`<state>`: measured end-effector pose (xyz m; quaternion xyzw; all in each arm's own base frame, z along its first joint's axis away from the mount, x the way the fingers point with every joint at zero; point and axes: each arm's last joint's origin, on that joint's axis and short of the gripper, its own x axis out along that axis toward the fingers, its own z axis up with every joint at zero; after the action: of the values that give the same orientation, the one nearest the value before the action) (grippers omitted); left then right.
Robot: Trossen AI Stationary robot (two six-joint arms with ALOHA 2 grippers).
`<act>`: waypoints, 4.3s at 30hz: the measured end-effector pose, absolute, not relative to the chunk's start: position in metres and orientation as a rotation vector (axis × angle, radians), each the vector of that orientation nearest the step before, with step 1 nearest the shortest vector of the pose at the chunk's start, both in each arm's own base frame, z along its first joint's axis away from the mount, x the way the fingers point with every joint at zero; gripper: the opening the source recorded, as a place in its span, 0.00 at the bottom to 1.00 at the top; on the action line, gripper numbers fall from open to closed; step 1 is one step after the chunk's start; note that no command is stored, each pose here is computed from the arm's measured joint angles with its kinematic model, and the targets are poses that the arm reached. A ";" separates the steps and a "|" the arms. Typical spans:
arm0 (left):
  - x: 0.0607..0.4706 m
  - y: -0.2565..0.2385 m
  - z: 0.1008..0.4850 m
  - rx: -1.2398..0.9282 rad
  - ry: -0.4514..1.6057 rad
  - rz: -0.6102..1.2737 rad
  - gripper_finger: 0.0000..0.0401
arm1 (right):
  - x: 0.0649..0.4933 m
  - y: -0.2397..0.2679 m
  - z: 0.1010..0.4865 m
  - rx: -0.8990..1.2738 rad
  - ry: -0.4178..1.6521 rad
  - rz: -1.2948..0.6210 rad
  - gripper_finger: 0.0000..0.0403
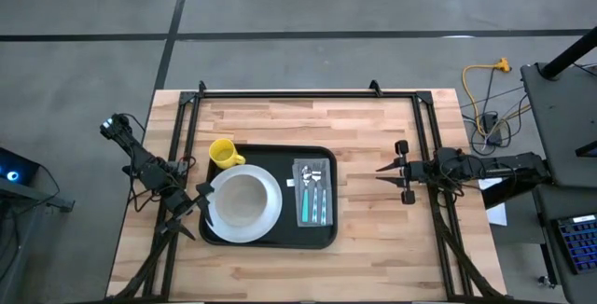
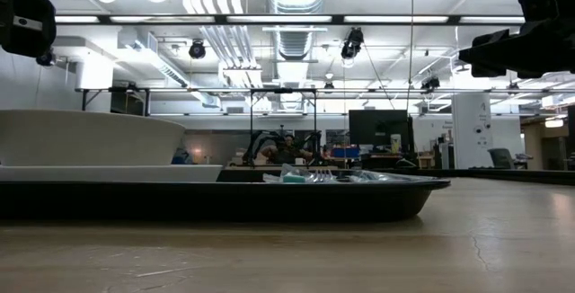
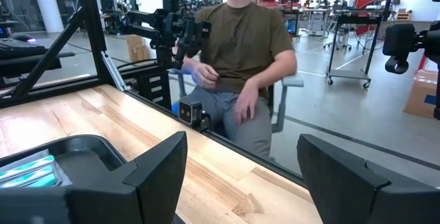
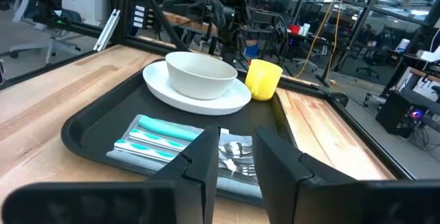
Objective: Set up tray
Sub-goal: Return to Home Position
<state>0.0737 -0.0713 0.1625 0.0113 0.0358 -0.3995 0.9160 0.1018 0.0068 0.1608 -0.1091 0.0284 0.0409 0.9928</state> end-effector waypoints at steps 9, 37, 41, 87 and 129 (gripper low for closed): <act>0.074 -0.071 0.163 0.023 0.074 -0.822 0.64 | 0.102 0.007 0.161 -0.219 0.057 0.082 0.17; 0.074 -0.071 0.163 0.023 0.073 -0.822 0.63 | 0.102 0.007 0.161 -0.219 0.057 0.083 0.17; 0.074 -0.071 0.163 0.023 0.073 -0.822 0.64 | 0.102 0.007 0.161 -0.219 0.057 0.083 0.19; 0.074 -0.071 0.163 0.023 0.073 -0.822 0.64 | 0.102 0.007 0.161 -0.219 0.057 0.083 0.17; 0.074 -0.071 0.163 0.023 0.073 -0.822 0.64 | 0.102 0.007 0.161 -0.219 0.057 0.083 0.20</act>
<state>0.0737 -0.0712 0.1627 0.0113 0.0354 -0.3994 0.9160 0.1018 0.0068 0.1610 -0.1091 0.0283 0.0414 0.9928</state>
